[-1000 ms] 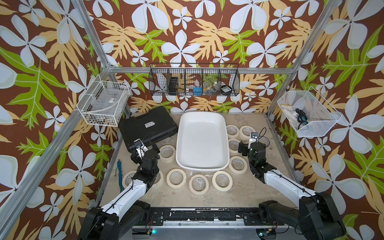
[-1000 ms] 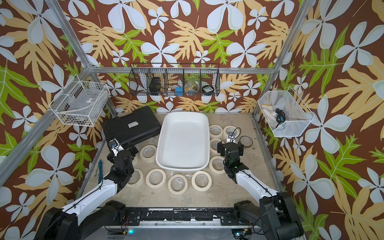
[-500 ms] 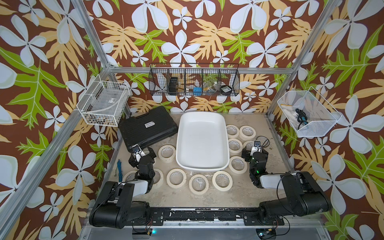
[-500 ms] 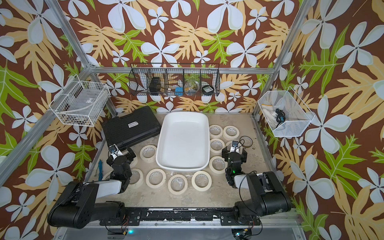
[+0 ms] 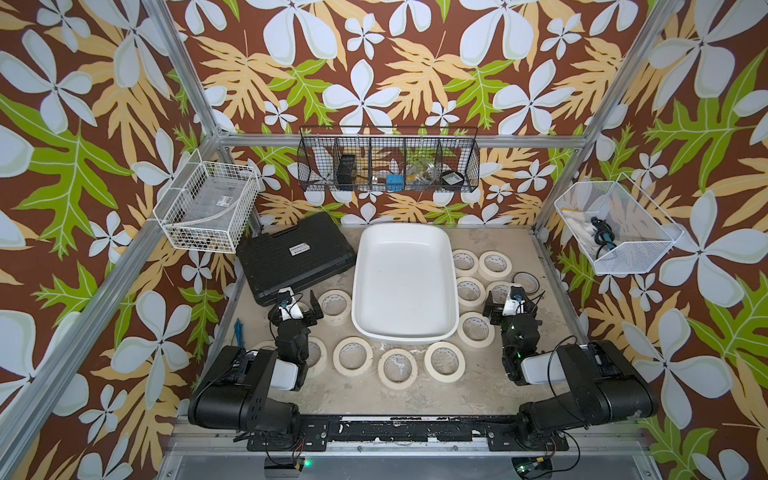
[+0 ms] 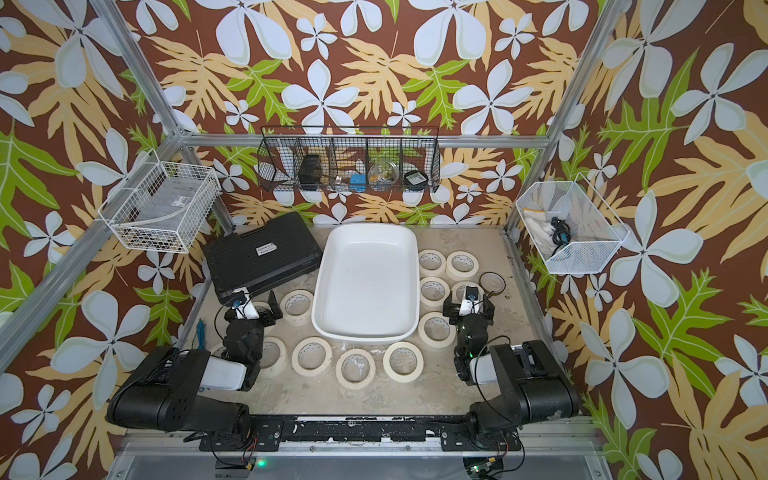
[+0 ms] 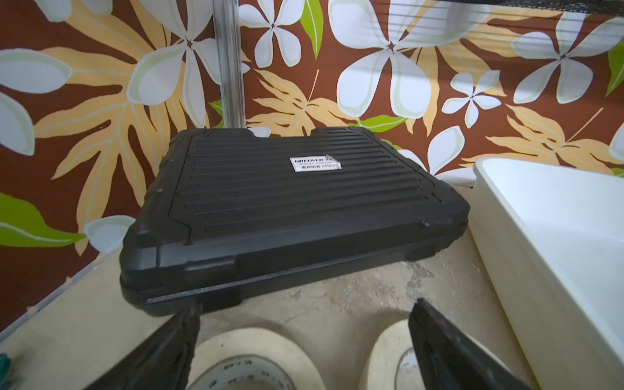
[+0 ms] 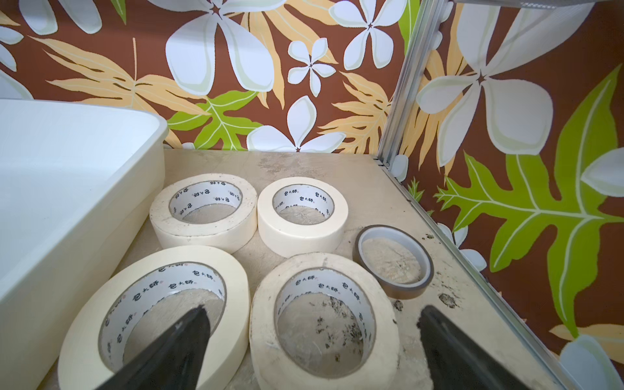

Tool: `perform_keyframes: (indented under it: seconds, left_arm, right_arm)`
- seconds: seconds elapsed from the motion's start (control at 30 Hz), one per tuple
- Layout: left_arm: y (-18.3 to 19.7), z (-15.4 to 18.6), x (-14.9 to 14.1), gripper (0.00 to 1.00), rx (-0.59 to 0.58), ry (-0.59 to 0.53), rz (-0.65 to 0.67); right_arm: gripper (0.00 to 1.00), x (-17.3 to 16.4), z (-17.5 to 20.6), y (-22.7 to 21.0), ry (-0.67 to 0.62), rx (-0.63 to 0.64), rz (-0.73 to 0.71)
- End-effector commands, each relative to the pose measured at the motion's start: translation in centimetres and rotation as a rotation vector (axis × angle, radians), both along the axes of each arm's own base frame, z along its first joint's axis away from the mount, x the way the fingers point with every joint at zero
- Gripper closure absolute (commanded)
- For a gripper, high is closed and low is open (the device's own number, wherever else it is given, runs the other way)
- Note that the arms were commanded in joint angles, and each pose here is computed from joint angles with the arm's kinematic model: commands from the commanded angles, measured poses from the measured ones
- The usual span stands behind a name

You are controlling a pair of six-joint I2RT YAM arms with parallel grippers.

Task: Take out the art tape in the storage box
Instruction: Reset both arms

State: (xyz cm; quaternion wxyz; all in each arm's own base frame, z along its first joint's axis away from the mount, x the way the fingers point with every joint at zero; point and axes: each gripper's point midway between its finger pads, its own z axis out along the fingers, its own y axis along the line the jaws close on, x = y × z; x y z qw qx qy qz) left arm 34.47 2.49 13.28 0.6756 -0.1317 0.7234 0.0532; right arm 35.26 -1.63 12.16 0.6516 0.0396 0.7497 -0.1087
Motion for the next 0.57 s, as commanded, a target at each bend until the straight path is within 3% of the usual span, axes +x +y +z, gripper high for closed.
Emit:
perform_keyframes:
  seconds: [0.0,0.53]
  left_arm:
    - [0.45,0.21,0.23,0.00,0.002,-0.001,0.027]
    - [0.35,0.38,0.15,0.00,0.001,-0.010,0.019]
  right_arm:
    - [0.00,0.23,0.53,0.34,-0.022,0.010,0.019]
    - [0.00,0.58,0.38,0.18,-0.010,0.022,0.027]
